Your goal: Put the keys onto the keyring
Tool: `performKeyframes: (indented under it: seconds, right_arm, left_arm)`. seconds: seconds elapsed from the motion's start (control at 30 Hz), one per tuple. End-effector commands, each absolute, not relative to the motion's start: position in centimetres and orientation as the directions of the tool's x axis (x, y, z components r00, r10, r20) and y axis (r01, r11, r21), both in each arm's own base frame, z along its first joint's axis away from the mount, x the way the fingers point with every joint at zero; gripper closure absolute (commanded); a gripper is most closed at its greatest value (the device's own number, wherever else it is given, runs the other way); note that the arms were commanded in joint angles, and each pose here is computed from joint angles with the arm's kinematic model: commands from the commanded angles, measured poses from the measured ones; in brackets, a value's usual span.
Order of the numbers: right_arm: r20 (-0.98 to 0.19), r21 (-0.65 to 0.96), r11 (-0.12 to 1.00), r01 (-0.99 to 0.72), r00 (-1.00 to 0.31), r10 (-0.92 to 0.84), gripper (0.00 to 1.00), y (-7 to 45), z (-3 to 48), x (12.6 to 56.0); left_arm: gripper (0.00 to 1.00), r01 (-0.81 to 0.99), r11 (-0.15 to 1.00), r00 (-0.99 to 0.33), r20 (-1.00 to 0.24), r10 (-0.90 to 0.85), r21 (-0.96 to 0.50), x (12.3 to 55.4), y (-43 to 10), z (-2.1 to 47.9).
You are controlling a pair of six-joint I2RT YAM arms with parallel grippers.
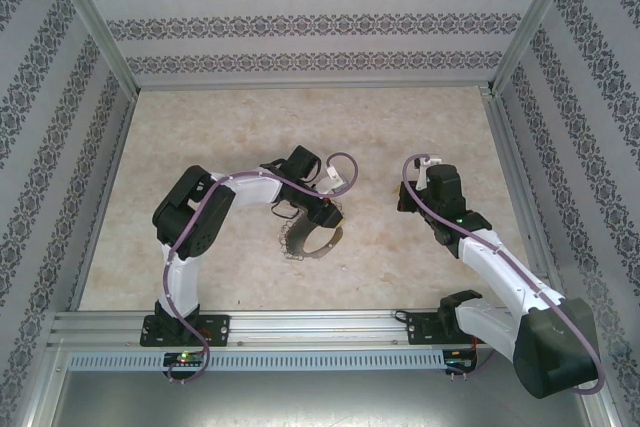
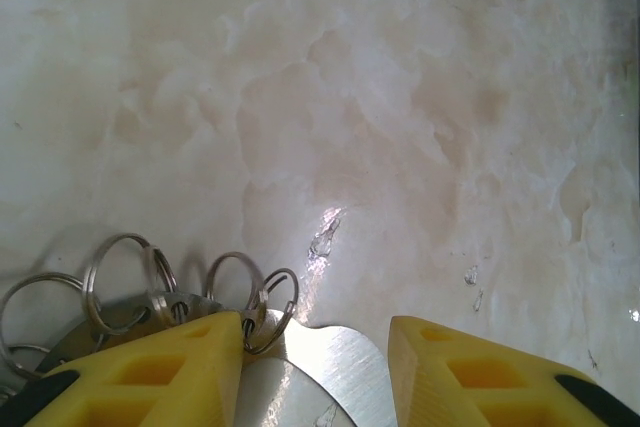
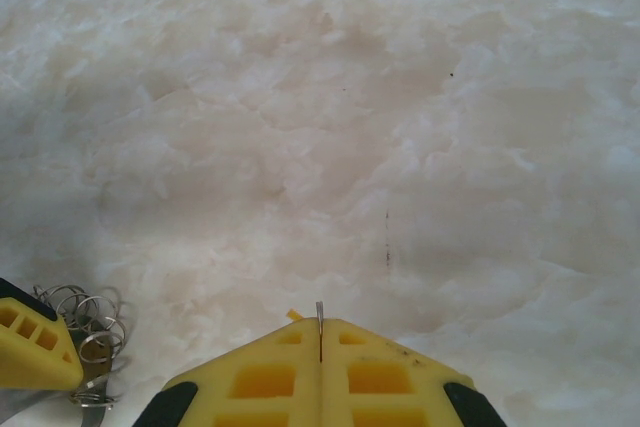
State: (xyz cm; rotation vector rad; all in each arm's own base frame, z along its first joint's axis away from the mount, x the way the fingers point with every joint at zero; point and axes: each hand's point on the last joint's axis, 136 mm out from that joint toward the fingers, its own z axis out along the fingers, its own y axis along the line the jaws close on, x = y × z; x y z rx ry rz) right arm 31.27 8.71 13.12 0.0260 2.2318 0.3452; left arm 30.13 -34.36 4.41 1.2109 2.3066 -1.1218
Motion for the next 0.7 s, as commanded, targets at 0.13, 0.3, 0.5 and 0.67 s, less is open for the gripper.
performKeyframes:
  seconds: [0.13, 0.3, 0.5, 0.67]
  right_arm:
    - [-0.764, 0.27, 0.959, -0.08, -0.624, 0.163, 1.0, 8.3, 13.1, 31.4]
    - [-0.763, 0.271, 0.959, -0.08, -0.625, 0.163, 1.0, 8.4, 13.1, 31.4]
    - [-0.763, 0.272, 0.959, -0.08, -0.625, 0.164, 1.0, 8.4, 13.3, 31.4]
    - [-0.762, 0.274, 0.958, -0.083, -0.626, 0.164, 1.0, 8.4, 13.2, 31.4]
  left_arm:
    - [0.58, 0.803, 0.368, -0.595, -0.589, 0.548, -0.469, 31.4, -34.3, 4.1]
    - [0.58, 0.81, 0.405, -0.586, -0.596, 0.548, -0.424, 32.0, -33.7, 3.8]
    - [0.58, 0.808, 0.406, -0.59, -0.589, 0.553, -0.427, 31.7, -33.7, 3.4]
    - [0.56, 0.814, 0.439, -0.576, -0.626, 0.526, -0.38, 31.9, -33.4, 4.2]
